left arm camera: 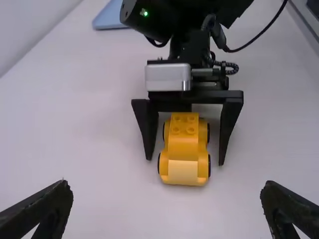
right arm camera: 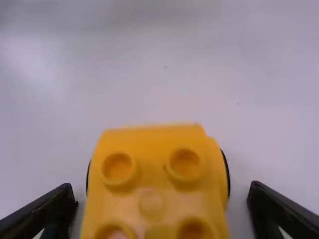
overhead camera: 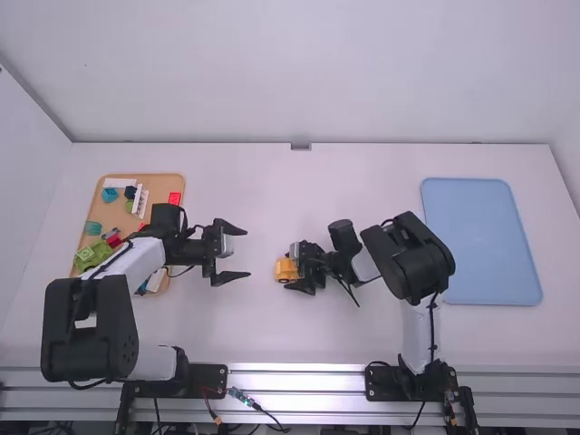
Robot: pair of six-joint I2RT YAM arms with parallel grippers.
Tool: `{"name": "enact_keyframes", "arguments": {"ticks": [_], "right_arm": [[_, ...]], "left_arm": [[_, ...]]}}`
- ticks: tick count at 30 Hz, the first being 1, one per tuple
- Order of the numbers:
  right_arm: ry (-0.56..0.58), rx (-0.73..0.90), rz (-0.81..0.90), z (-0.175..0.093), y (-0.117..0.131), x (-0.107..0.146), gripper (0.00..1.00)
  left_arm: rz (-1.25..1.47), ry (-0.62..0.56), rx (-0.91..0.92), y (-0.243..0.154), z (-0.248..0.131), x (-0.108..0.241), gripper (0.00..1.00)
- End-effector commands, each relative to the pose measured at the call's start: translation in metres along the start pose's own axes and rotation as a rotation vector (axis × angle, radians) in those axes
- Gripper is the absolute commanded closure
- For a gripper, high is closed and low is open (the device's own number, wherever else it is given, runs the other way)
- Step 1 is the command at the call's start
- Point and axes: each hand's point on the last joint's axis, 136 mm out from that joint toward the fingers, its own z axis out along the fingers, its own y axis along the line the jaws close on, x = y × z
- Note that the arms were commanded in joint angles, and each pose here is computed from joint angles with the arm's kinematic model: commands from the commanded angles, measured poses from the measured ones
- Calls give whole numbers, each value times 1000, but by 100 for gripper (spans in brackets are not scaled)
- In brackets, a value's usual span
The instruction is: Assemble lego blocks to make yellow taxi
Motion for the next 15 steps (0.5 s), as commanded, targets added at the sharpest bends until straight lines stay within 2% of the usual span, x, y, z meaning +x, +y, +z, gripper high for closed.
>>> {"name": "enact_keyframes", "arguments": {"ticks": [1, 2, 5, 10, 15], "right_arm": [[13, 8, 18, 2, -4, 5, 32], [12, 9, 18, 1, -4, 5, 34], [9, 11, 18, 1, -5, 5, 48], [6, 44, 30, -10, -15, 4, 55], [42, 145, 37, -39, -28, -4, 57]], "left_arm": [[12, -39, -1, -2, -2, -7, 1], [12, -39, -2, -2, -2, -7, 1], [9, -31, -2, -2, -2, -5, 1], [8, -31, -3, -2, -2, -5, 1], [11, -12, -6, -1, -2, -2, 1]]}}
